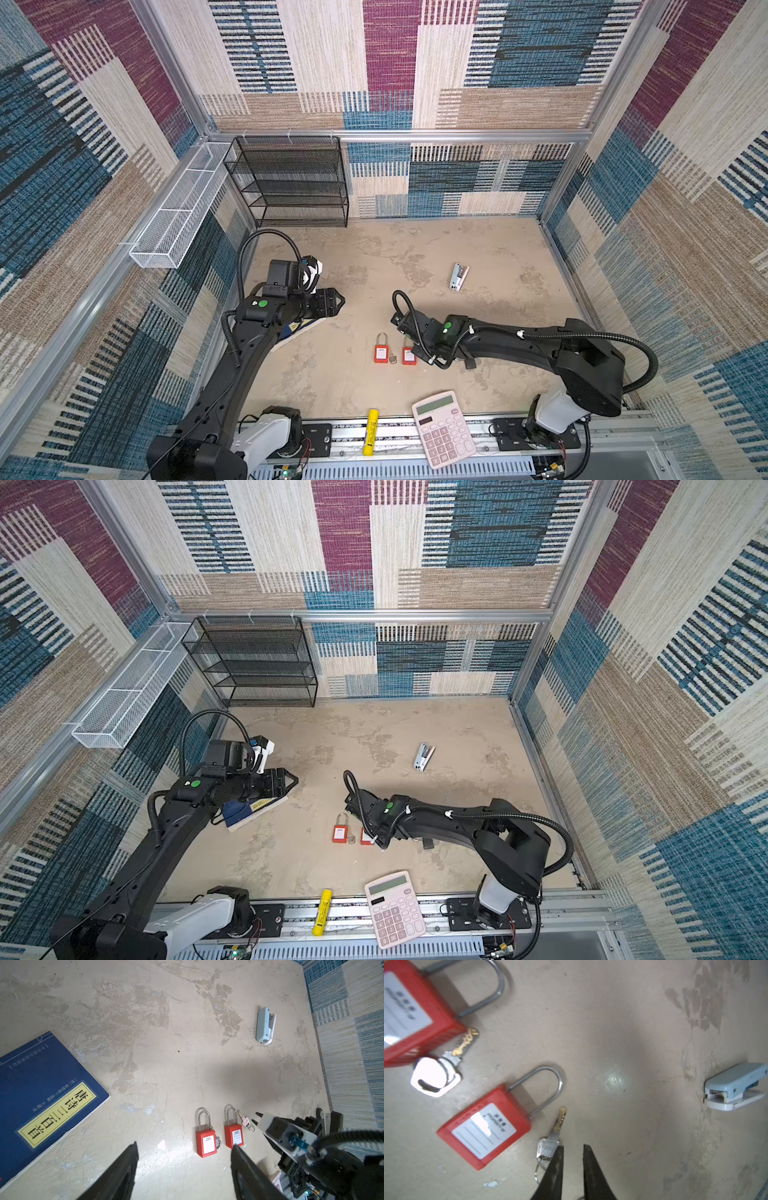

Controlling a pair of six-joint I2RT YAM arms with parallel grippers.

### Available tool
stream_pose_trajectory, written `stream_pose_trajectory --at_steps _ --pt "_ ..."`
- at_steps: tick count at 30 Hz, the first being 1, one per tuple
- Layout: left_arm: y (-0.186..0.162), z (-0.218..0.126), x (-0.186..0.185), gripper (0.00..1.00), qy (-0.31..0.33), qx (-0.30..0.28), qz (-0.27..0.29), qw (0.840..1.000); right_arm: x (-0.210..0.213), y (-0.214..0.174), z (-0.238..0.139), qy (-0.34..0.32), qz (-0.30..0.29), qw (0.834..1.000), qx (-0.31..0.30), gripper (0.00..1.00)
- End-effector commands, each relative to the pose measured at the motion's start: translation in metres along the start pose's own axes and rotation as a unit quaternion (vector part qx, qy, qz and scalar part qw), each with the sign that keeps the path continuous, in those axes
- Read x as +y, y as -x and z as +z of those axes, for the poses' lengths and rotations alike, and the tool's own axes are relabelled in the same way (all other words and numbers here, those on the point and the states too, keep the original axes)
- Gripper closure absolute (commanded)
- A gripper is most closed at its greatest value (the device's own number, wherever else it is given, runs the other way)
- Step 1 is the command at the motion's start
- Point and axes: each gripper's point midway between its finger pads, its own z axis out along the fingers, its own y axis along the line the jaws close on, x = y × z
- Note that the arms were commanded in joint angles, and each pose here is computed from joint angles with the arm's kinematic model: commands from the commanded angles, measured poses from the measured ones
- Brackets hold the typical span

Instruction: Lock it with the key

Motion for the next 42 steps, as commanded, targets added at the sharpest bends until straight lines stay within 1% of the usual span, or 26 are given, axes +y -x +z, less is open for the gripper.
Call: stream_pose_trajectory --at_steps 1,4,10,17,22,28,31,36,42 --pt "0.001 0.001 0.0 0.28 0.003 0.004 0.009 1.0 -0.003 -0.015 0.01 0.006 0.038 0.998 0.045 0.81" --pt "0.001 0.001 -0.002 0.28 0.0 0.005 0.011 1.0 -0.005 -0.023 0.019 -0.009 0.039 0.997 0.072 0.82" --pt "0.003 0.0 -0.003 0.28 0.002 0.002 0.016 1.0 0.006 -0.028 0.024 0.015 0.034 0.996 0.079 0.81" --pt "0.002 -0.001 -0.003 0.28 0.003 0.003 0.017 1.0 0.02 -0.026 0.023 0.058 0.028 0.995 0.078 0.81" --pt "0.0 0.001 -0.003 0.28 0.002 0.006 0.017 1.0 0.022 -0.024 0.021 0.066 0.023 0.995 0.074 0.8" --pt "-0.001 0.002 -0.003 0.28 0.003 0.008 0.017 1.0 0.029 -0.021 0.017 0.09 0.018 0.994 0.061 0.79" --pt "-0.002 0.002 -0.003 0.28 0.004 0.009 0.019 1.0 0.029 -0.02 0.016 0.09 0.019 0.994 0.058 0.79" --pt "-0.001 0.001 -0.005 0.28 0.002 0.008 0.023 1.0 0.008 -0.017 0.013 0.044 0.039 0.997 0.057 0.79" --pt "-0.003 0.003 -0.023 0.28 -0.012 0.015 0.068 0.998 -0.041 -0.014 -0.005 -0.03 0.108 0.993 0.032 0.76"
